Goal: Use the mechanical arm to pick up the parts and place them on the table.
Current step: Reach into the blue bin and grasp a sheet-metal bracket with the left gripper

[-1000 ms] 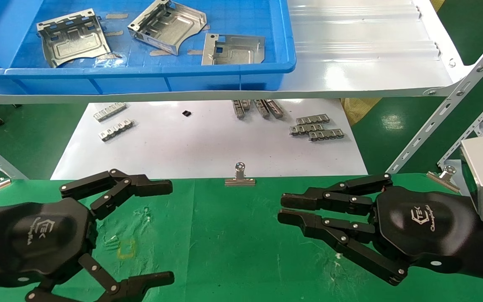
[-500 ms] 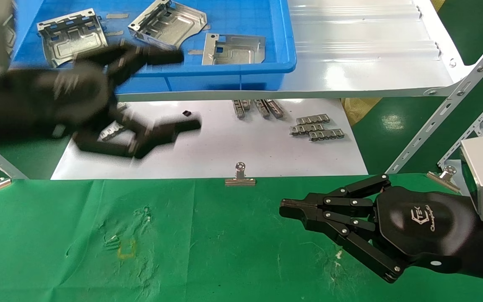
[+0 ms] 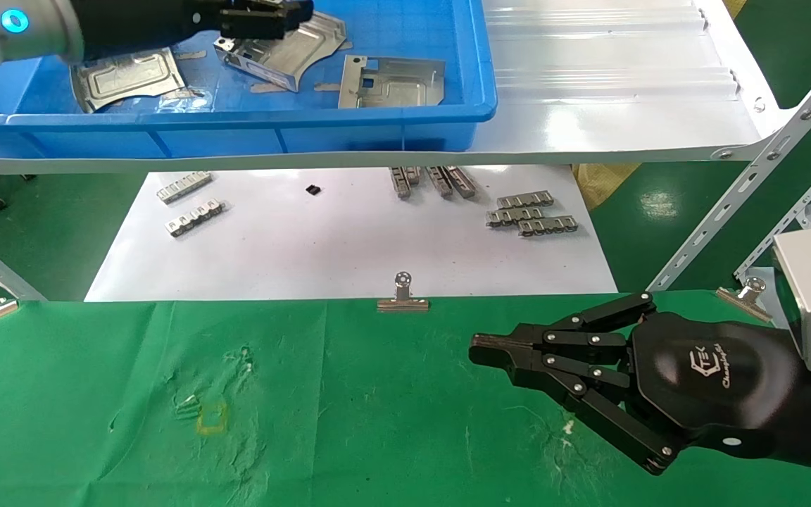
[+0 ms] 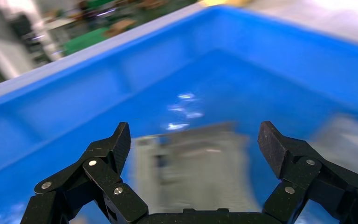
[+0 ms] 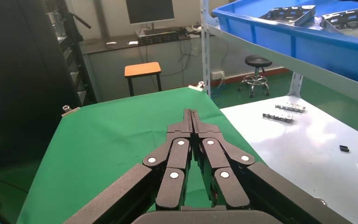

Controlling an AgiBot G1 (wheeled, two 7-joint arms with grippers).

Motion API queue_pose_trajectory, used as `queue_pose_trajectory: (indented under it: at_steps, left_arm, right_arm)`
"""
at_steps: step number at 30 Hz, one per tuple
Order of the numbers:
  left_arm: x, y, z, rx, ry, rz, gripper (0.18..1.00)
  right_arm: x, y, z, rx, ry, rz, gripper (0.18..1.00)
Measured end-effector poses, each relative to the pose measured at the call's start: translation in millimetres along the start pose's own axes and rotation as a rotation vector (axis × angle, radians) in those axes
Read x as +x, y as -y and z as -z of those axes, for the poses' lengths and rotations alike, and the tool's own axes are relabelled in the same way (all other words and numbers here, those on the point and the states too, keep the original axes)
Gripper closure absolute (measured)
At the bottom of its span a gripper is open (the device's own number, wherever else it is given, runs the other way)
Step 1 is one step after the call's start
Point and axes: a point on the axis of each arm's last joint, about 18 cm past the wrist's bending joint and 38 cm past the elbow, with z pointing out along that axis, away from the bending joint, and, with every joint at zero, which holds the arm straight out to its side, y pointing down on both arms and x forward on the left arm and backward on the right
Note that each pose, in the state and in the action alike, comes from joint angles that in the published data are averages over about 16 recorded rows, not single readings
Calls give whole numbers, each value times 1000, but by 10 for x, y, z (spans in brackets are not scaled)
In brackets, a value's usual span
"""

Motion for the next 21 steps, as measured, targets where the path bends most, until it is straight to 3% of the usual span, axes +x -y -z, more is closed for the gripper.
queue_pose_trajectory:
  at_steps: [8,21]
  left_arm:
    - [-135,-91,-208,-82,129,17,190]
    - [-181,-150,-235,-147,167,17,284]
  right_arm:
    - [0,0,0,0,0,0,985]
    - [0,0,0,0,0,0,923]
